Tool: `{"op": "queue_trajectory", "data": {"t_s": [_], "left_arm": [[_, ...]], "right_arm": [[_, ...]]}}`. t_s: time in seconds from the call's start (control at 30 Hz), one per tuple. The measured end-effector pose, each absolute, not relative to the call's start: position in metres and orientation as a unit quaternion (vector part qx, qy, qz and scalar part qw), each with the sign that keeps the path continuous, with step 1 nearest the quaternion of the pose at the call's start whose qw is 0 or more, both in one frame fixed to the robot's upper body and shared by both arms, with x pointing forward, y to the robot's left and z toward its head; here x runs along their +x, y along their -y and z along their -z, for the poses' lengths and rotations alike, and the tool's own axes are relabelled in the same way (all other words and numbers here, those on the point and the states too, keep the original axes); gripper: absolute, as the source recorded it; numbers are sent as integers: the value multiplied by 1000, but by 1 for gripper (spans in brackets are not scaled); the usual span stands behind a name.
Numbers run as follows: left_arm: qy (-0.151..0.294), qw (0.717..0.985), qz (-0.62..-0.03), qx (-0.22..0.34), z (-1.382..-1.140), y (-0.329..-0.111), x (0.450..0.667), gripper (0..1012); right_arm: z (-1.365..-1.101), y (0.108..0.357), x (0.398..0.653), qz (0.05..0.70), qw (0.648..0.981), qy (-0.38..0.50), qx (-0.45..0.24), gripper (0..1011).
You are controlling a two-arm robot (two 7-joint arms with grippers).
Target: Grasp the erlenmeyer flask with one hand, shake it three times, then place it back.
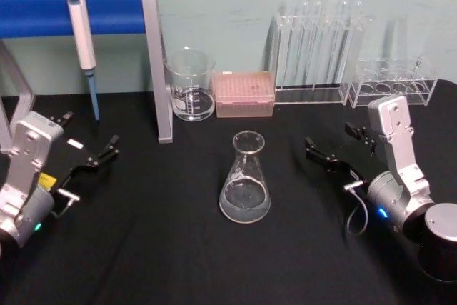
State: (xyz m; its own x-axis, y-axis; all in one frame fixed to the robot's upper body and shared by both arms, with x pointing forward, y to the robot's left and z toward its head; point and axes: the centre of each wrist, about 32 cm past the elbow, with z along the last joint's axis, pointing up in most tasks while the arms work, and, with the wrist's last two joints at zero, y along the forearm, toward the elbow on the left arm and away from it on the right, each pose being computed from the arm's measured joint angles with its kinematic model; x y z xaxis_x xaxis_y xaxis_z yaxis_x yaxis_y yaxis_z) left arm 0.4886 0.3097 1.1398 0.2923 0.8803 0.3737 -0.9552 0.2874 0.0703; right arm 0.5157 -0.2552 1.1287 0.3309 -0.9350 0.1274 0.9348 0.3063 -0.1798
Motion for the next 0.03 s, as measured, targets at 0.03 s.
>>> {"op": "queue_trajectory", "data": {"t_s": [0.03], "left_arm": [[132, 791, -580, 141, -1140, -310, 489, 1001]], "right_arm": [[-1129, 255, 516, 578, 808, -1, -111, 1003]]}}
